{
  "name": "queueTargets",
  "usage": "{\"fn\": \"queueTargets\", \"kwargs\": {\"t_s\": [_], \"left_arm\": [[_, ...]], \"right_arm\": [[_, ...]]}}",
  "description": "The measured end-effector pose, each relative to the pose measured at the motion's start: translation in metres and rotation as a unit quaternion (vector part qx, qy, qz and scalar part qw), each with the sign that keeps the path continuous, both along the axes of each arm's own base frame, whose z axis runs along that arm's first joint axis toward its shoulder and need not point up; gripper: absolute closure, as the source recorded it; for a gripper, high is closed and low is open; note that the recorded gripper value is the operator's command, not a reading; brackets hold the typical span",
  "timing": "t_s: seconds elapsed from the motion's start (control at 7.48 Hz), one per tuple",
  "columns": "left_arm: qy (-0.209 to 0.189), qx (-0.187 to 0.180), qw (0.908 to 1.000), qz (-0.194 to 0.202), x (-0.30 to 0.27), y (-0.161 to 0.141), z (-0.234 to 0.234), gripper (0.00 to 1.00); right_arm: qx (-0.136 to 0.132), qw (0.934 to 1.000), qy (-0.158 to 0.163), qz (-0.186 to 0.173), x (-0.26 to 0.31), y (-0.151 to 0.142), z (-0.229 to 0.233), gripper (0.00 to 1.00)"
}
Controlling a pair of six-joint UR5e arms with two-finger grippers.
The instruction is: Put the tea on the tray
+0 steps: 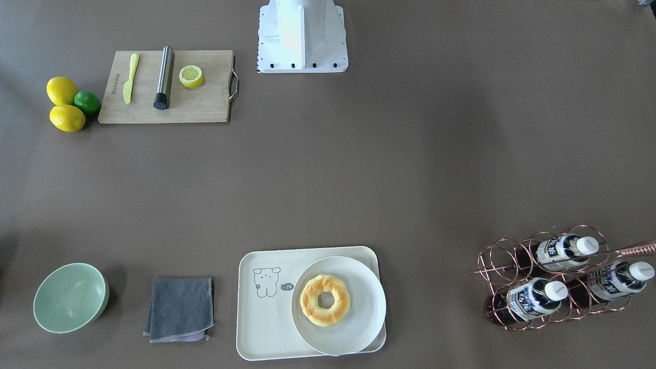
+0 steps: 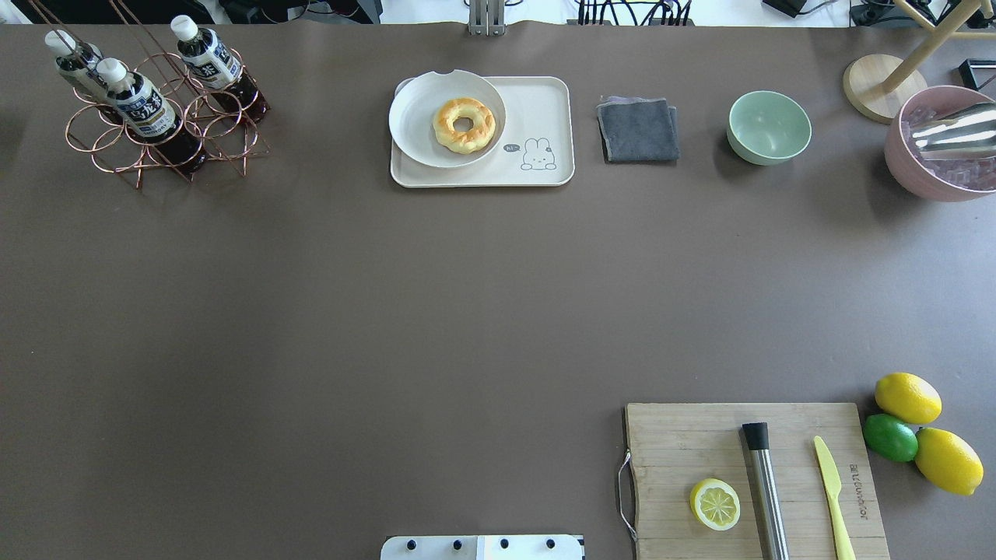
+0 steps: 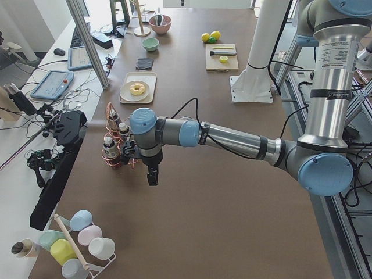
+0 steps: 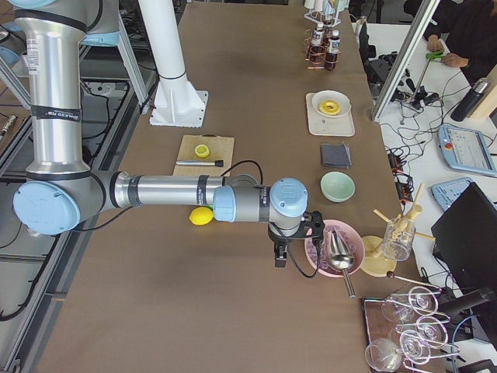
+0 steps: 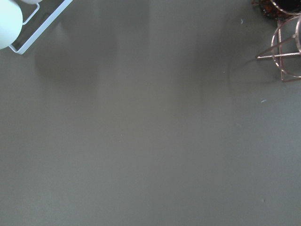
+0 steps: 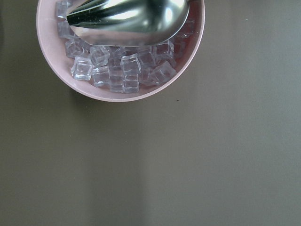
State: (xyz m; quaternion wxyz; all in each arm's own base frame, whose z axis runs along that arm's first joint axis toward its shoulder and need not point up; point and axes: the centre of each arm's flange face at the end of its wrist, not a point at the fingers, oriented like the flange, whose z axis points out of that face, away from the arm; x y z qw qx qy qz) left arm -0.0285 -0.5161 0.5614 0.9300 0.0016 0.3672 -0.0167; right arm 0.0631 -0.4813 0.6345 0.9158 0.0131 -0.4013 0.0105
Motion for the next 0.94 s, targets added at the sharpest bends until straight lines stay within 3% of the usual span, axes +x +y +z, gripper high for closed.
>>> {"fn": "queueTargets", "kwargs": {"t_s": [0.4,0.67,0.94], "left_arm": [[0.003,0.04,0.9991,0.014,0.018,-0.025,-0.043,0.02],[0.008,0.091,0.9954,0.03,0.038,-0.031,-0.086,0.02],[0.014,0.111,0.9936,0.011,0.045,-0.034,-0.119,0.02]], "right_arm": [[-0.002,1.0,0.0,0.0,0.0,0.002,0.002,0.0],[-0.005,1.0,0.0,0.0,0.0,0.005,0.005,0.0],[-0.007,1.0,-0.002,0.0,0.0,0.008,0.007,0.0]]}}
